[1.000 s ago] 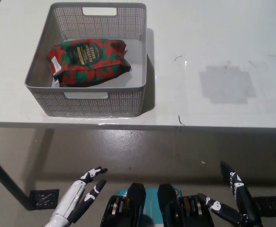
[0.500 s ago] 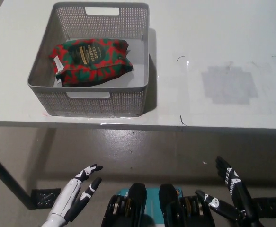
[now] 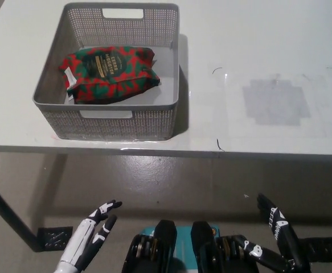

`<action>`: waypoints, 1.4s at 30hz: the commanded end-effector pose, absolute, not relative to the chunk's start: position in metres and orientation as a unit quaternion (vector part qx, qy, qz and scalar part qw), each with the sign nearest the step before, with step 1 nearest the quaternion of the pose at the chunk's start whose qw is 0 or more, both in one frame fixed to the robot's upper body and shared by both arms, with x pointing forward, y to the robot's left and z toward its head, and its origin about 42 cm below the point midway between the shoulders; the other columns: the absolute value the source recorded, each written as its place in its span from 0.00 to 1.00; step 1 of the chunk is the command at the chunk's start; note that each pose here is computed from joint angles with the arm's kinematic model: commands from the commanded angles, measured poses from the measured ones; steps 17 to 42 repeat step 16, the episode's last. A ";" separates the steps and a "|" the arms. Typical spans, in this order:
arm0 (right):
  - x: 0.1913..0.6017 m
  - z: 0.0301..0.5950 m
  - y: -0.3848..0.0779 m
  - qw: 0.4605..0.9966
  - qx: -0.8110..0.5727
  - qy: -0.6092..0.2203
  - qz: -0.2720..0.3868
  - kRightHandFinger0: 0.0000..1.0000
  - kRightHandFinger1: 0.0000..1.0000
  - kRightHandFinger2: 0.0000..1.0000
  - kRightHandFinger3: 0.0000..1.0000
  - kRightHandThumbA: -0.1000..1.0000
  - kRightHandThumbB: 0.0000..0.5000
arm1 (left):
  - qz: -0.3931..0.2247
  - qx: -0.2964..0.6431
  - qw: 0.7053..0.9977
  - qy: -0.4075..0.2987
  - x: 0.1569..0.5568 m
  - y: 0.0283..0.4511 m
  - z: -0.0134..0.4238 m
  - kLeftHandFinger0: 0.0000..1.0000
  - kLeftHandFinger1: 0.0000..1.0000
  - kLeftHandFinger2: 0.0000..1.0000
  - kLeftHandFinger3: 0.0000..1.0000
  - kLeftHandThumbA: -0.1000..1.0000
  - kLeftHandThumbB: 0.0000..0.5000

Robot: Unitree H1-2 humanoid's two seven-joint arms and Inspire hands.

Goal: Use the right hand to pick up a bag of coffee beans on the right hand side and place it into a container on the left hand side

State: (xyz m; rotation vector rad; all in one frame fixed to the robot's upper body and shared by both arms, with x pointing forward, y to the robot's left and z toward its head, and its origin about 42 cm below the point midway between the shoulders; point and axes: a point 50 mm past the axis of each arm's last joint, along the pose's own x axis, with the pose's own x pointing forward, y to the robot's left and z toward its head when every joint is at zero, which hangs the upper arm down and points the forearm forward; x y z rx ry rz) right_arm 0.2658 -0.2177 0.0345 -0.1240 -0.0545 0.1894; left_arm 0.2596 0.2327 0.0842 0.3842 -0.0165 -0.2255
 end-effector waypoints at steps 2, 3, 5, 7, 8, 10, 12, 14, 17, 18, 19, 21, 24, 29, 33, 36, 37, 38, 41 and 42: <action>0.273 0.048 -0.217 0.989 -0.067 -0.063 0.113 1.00 1.00 1.00 1.00 0.98 0.59 | -0.111 0.109 0.988 -0.014 0.263 0.231 0.094 1.00 1.00 1.00 1.00 1.00 0.46; 0.273 0.048 -0.218 0.989 -0.067 -0.063 0.116 1.00 1.00 1.00 1.00 0.98 0.58 | -0.111 0.107 0.988 -0.014 0.262 0.231 0.094 1.00 1.00 1.00 1.00 1.00 0.44; 0.275 0.048 -0.217 0.989 -0.065 -0.061 0.118 1.00 1.00 1.00 1.00 0.97 0.60 | -0.109 0.108 0.988 -0.013 0.262 0.232 0.095 1.00 1.00 1.00 1.00 1.00 0.47; 0.275 0.048 -0.216 0.989 -0.066 -0.061 0.117 1.00 1.00 1.00 1.00 0.97 0.63 | -0.109 0.109 0.988 -0.011 0.261 0.233 0.095 1.00 1.00 1.00 1.00 1.00 0.50; 0.275 0.048 -0.216 0.989 -0.067 -0.061 0.117 1.00 1.00 1.00 1.00 0.96 0.63 | -0.110 0.109 0.988 -0.011 0.261 0.233 0.094 1.00 1.00 1.00 1.00 1.00 0.50; 0.272 0.047 -0.216 0.989 -0.069 -0.058 0.120 1.00 1.00 1.00 1.00 0.97 0.66 | -0.109 0.113 0.988 -0.010 0.258 0.233 0.092 1.00 1.00 1.00 1.00 1.00 0.51; 0.274 0.047 -0.215 0.988 -0.071 -0.060 0.122 1.00 1.00 1.00 1.00 0.97 0.68 | -0.108 0.111 0.988 -0.010 0.258 0.234 0.092 1.00 1.00 1.00 1.00 1.00 0.51; 0.276 0.047 -0.214 0.988 -0.075 -0.060 0.125 1.00 1.00 1.00 1.00 0.98 0.71 | -0.109 0.114 0.987 -0.012 0.259 0.234 0.092 1.00 1.00 1.00 1.00 1.00 0.54; 0.275 0.047 -0.215 0.987 -0.081 -0.057 0.128 1.00 1.00 1.00 1.00 0.99 0.72 | -0.106 0.112 0.988 -0.009 0.258 0.234 0.091 1.00 1.00 1.00 1.00 1.00 0.55; 0.275 0.047 -0.215 0.987 -0.081 -0.057 0.128 1.00 1.00 1.00 1.00 0.99 0.72 | -0.106 0.112 0.988 -0.009 0.258 0.234 0.091 1.00 1.00 1.00 1.00 1.00 0.55; 0.275 0.047 -0.215 0.987 -0.081 -0.057 0.128 1.00 1.00 1.00 1.00 0.99 0.72 | -0.106 0.112 0.988 -0.009 0.258 0.234 0.091 1.00 1.00 1.00 1.00 1.00 0.55; 0.275 0.047 -0.215 0.987 -0.081 -0.057 0.128 1.00 1.00 1.00 1.00 0.99 0.72 | -0.106 0.112 0.988 -0.009 0.258 0.234 0.091 1.00 1.00 1.00 1.00 1.00 0.55; 0.275 0.047 -0.215 0.987 -0.081 -0.057 0.128 1.00 1.00 1.00 1.00 0.99 0.72 | -0.106 0.112 0.988 -0.009 0.258 0.234 0.091 1.00 1.00 1.00 1.00 1.00 0.55; 0.275 0.047 -0.215 0.987 -0.081 -0.057 0.128 1.00 1.00 1.00 1.00 0.99 0.72 | -0.106 0.112 0.988 -0.009 0.258 0.234 0.091 1.00 1.00 1.00 1.00 1.00 0.55; 0.275 0.047 -0.215 0.987 -0.081 -0.057 0.128 1.00 1.00 1.00 1.00 0.99 0.72 | -0.106 0.112 0.988 -0.009 0.258 0.234 0.091 1.00 1.00 1.00 1.00 1.00 0.55; 0.275 0.047 -0.215 0.987 -0.081 -0.057 0.128 1.00 1.00 1.00 1.00 0.99 0.72 | -0.106 0.112 0.988 -0.009 0.258 0.234 0.091 1.00 1.00 1.00 1.00 1.00 0.55; 0.275 0.047 -0.215 0.987 -0.081 -0.057 0.128 1.00 1.00 1.00 1.00 0.99 0.72 | -0.106 0.112 0.988 -0.009 0.258 0.234 0.091 1.00 1.00 1.00 1.00 1.00 0.55; 0.275 0.047 -0.215 0.987 -0.081 -0.057 0.128 1.00 1.00 1.00 1.00 0.99 0.72 | -0.106 0.112 0.988 -0.009 0.258 0.234 0.091 1.00 1.00 1.00 1.00 1.00 0.55; 0.275 0.047 -0.215 0.987 -0.081 -0.057 0.128 1.00 1.00 1.00 1.00 0.99 0.72 | -0.106 0.112 0.988 -0.009 0.258 0.234 0.091 1.00 1.00 1.00 1.00 1.00 0.55; 0.275 0.047 -0.215 0.987 -0.081 -0.057 0.128 1.00 1.00 1.00 1.00 0.99 0.72 | -0.106 0.112 0.988 -0.009 0.258 0.234 0.091 1.00 1.00 1.00 1.00 1.00 0.55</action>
